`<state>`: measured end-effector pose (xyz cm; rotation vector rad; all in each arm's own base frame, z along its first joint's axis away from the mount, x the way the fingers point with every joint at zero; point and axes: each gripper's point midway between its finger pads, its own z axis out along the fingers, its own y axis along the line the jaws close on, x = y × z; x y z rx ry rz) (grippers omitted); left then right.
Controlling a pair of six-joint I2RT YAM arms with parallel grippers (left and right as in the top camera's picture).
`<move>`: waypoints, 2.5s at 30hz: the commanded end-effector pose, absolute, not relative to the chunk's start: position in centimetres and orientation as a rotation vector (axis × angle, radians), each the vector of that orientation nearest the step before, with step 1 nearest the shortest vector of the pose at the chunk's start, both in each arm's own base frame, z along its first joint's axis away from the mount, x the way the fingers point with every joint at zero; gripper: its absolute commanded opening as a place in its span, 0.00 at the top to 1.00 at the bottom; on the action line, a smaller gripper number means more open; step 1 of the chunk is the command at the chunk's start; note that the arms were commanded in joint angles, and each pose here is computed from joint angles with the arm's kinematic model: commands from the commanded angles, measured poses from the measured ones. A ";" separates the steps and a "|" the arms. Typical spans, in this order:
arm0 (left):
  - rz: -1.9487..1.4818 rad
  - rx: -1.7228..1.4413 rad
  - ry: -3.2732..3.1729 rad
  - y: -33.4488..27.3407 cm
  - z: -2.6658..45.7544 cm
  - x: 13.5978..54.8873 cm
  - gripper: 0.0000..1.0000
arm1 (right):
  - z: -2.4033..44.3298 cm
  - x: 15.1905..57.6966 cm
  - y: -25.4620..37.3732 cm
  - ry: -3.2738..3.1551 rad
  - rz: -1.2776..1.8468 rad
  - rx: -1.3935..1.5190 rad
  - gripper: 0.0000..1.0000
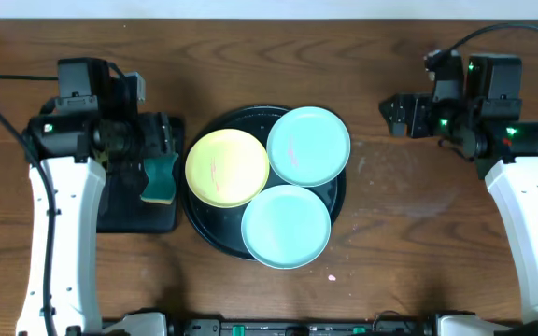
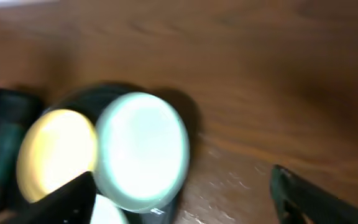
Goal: Clean dirty plates on tray and stack at the side
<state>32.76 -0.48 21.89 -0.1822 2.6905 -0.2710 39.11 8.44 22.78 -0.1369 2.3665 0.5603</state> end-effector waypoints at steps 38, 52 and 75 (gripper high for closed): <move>0.098 -0.557 2.744 7.1 19.3 31.7 0.26 | 2.1 33.4 32.7 3.086 0.289 -0.262 0.77; 0.098 -0.557 2.748 7.1 19.2 31.7 0.26 | 4.7 34.2 31.9 3.019 0.249 -0.243 0.73; 0.098 -0.557 2.750 7.1 19.0 31.8 0.27 | 3.2 34.1 30.4 3.027 0.127 -0.235 0.73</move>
